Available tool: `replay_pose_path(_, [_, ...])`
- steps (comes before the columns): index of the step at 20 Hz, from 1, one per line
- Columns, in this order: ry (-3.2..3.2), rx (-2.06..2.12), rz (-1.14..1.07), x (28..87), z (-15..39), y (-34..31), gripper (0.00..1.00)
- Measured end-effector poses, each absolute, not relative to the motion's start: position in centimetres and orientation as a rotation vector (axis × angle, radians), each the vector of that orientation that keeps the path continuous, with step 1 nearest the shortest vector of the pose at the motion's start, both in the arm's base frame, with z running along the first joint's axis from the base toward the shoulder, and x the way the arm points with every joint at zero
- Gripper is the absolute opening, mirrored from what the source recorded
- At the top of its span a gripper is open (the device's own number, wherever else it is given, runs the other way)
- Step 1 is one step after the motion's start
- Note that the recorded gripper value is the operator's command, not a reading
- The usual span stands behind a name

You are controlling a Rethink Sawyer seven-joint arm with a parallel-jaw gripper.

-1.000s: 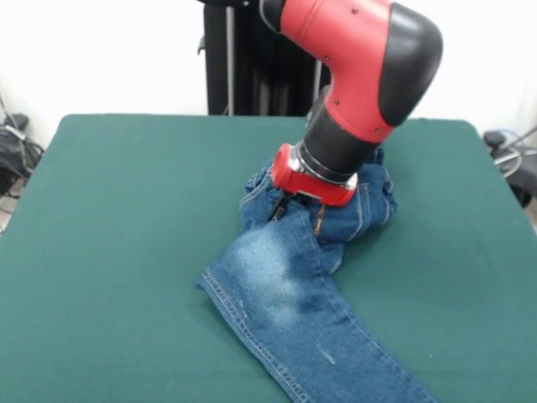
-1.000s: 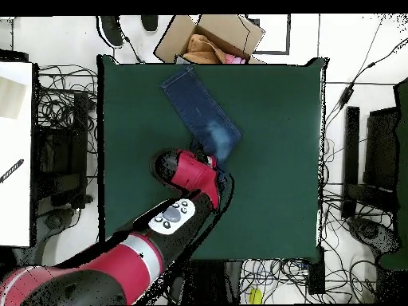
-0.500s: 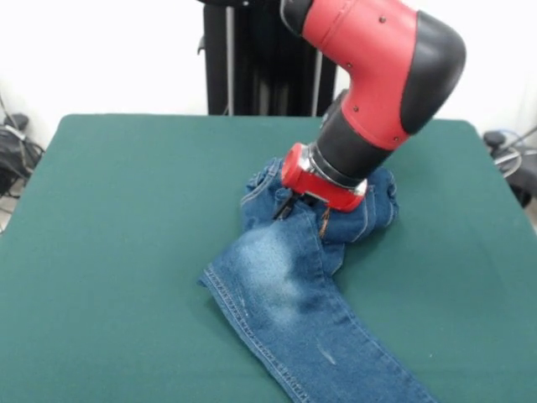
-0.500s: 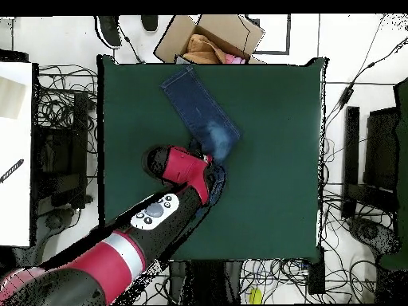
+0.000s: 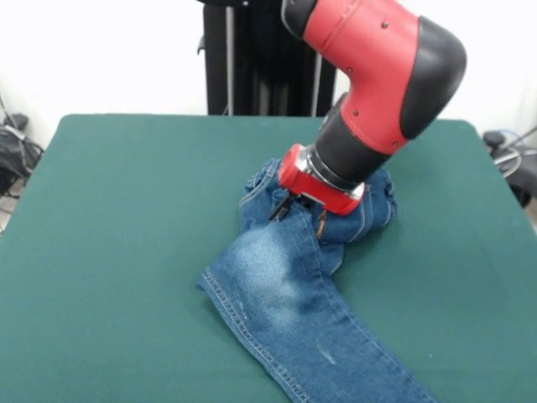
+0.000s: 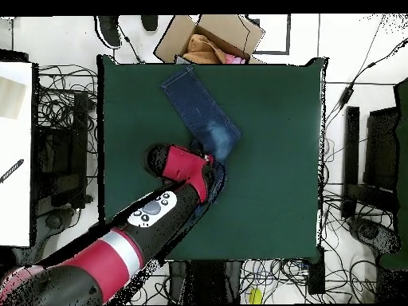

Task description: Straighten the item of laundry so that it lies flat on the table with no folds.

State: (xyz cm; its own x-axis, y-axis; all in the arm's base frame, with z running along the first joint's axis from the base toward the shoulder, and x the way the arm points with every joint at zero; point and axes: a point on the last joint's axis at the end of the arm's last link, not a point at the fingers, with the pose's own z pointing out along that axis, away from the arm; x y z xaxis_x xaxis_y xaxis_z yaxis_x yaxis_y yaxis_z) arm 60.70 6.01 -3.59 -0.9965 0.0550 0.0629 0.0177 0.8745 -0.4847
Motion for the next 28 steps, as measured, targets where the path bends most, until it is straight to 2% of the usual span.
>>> replay_pose_path(28, [-2.885, -0.213, 0.944, 61.6, -3.4, 8.7, 0.00])
